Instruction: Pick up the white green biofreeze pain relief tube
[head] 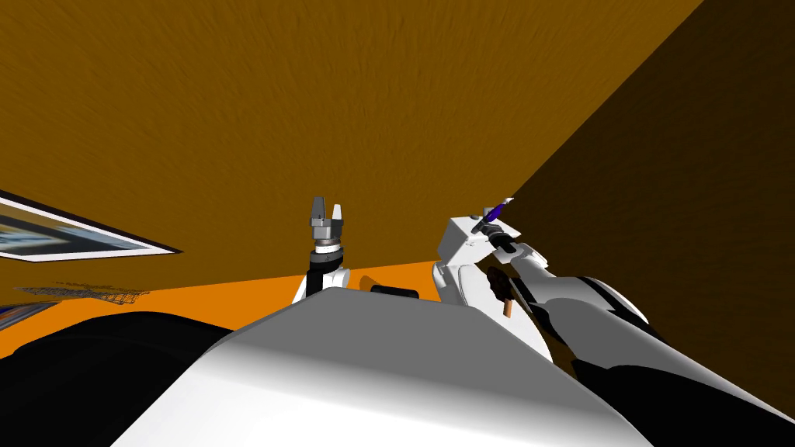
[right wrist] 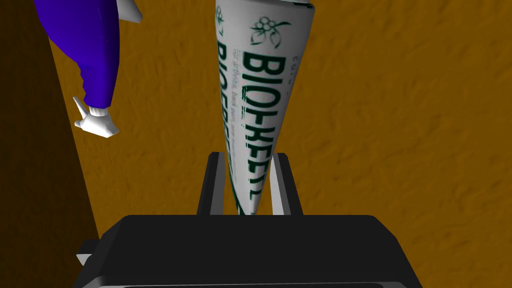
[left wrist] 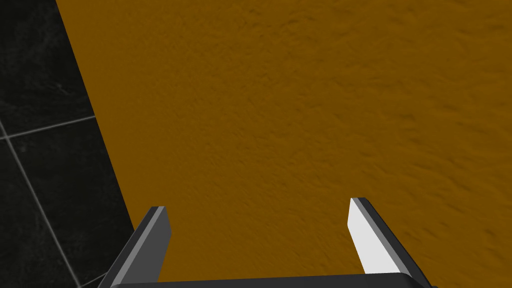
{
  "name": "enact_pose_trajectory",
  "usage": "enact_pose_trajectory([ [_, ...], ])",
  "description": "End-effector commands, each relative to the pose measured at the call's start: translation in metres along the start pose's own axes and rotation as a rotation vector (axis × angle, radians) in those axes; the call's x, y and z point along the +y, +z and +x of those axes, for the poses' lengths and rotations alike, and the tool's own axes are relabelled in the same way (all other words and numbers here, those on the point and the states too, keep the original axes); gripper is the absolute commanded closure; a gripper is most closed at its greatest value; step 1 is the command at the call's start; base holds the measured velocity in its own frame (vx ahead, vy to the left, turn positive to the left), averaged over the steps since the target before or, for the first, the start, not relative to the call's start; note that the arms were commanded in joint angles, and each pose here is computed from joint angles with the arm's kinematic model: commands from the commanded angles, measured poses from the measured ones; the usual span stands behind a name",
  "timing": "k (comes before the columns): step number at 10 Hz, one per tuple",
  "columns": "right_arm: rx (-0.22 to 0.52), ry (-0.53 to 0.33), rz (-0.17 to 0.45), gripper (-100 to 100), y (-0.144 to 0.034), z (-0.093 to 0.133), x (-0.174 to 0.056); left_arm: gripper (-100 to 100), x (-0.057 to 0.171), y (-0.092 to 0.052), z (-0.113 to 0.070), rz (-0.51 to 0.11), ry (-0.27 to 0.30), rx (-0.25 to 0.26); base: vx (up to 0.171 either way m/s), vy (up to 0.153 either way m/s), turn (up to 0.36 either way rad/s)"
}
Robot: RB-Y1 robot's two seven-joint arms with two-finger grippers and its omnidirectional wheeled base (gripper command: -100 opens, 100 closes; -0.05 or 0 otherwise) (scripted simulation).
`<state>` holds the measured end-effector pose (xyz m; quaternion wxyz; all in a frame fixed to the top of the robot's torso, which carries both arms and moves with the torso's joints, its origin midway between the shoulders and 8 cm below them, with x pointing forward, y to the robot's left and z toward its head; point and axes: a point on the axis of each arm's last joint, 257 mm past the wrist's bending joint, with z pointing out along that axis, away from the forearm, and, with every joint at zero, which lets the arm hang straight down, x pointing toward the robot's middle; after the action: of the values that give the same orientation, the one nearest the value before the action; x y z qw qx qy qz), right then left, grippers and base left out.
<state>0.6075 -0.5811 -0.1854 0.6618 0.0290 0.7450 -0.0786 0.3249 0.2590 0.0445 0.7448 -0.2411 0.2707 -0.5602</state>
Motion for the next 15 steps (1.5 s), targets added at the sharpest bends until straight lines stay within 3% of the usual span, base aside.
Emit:
enact_pose_trajectory([
  [1,0.000,0.000,0.000,100,0.000,0.000,0.000,0,0.000,0.000,0.000,0.000,0.000,0.000,0.000,0.000,0.000],
  [2,0.000,0.000,0.000,100,0.000,0.000,0.000,0,0.000,0.000,0.000,0.000,0.000,0.000,0.000,0.000,0.000],
  [3,0.001,0.000,0.000,0,0.000,0.000,0.000,0,0.000,0.000,0.000,0.000,0.000,0.000,0.000,0.000,0.000],
  [4,0.032,0.037,0.022,100,-0.005,0.023,0.002,0,0.000,0.000,0.000,0.000,0.000,0.000,0.093,-0.038,-0.012],
  [9,0.034,0.020,-0.032,100,-0.019,0.039,0.019,0,0.000,0.000,0.000,0.000,0.000,0.000,0.040,-0.018,0.004],
  [11,0.057,0.052,-0.017,100,-0.029,0.061,0.020,0,0.000,0.000,0.000,0.000,0.000,0.000,0.101,-0.044,-0.004],
  [14,0.049,0.040,-0.063,100,-0.040,0.067,0.037,0,0.000,0.000,0.000,0.000,0.000,0.000,0.020,-0.009,0.005],
  [15,0.058,0.074,-0.031,100,-0.045,0.075,0.033,0,0.000,0.000,0.000,0.000,0.000,0.000,0.068,-0.033,0.004],
])
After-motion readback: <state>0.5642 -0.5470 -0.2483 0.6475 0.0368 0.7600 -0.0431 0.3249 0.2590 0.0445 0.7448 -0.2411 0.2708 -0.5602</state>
